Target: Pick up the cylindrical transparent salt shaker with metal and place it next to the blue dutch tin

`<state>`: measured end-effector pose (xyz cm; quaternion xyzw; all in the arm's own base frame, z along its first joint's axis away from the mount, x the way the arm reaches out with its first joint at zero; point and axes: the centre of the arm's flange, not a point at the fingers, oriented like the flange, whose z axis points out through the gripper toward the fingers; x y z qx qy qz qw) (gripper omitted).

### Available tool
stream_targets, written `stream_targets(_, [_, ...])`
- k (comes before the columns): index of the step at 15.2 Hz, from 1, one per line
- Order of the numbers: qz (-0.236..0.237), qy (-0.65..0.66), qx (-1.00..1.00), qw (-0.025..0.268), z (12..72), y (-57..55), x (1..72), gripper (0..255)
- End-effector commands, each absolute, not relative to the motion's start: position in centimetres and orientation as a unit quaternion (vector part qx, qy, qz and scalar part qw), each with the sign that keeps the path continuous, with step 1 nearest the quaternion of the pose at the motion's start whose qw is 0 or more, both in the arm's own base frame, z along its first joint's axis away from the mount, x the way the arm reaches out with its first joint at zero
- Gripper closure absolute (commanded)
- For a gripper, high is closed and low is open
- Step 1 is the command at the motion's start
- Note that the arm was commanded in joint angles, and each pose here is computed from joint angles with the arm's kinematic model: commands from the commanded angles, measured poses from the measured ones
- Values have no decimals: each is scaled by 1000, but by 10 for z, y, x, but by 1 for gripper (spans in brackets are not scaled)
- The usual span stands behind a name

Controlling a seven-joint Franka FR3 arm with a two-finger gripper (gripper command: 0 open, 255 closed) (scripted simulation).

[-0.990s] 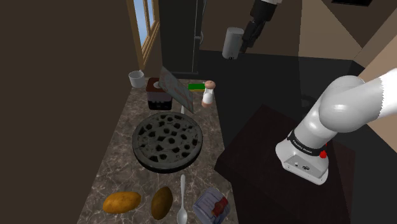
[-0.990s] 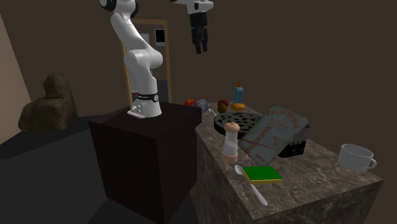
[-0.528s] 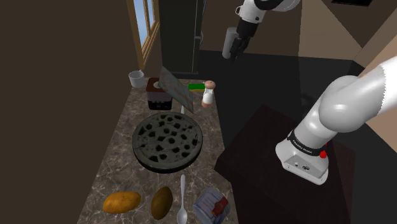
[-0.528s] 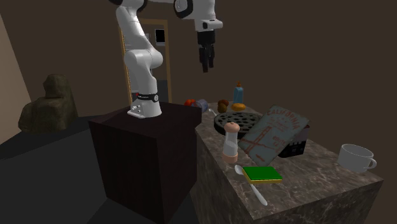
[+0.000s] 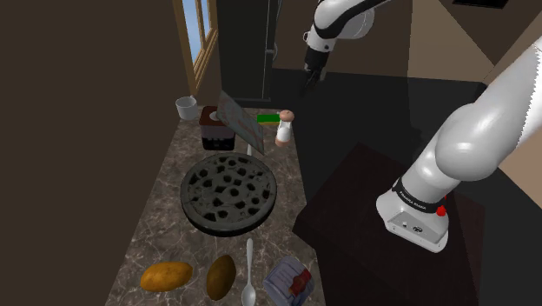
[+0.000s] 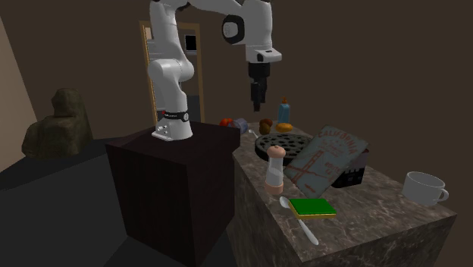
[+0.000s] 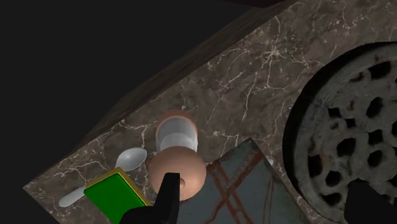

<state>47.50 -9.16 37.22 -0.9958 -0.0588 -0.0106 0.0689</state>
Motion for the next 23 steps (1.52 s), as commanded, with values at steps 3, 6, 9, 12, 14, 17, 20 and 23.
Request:
stream_targets(3, [-2,-61,-996,71,329,-107,502,0])
stream_targets(6, [4,-63,-995,74,296,-119,524,0])
stream_targets(9, [11,-64,-995,76,263,-130,546,0])
stream_targets(12, [13,-65,-995,77,243,-132,552,0])
stream_targets(14, [13,-65,-995,77,232,-130,551,0])
stream_targets(17, [13,-65,-995,77,216,-128,551,0])
stream_targets(20, [13,-65,-995,77,213,-127,551,0])
stream_targets(23, [13,-65,-995,77,213,-127,551,0])
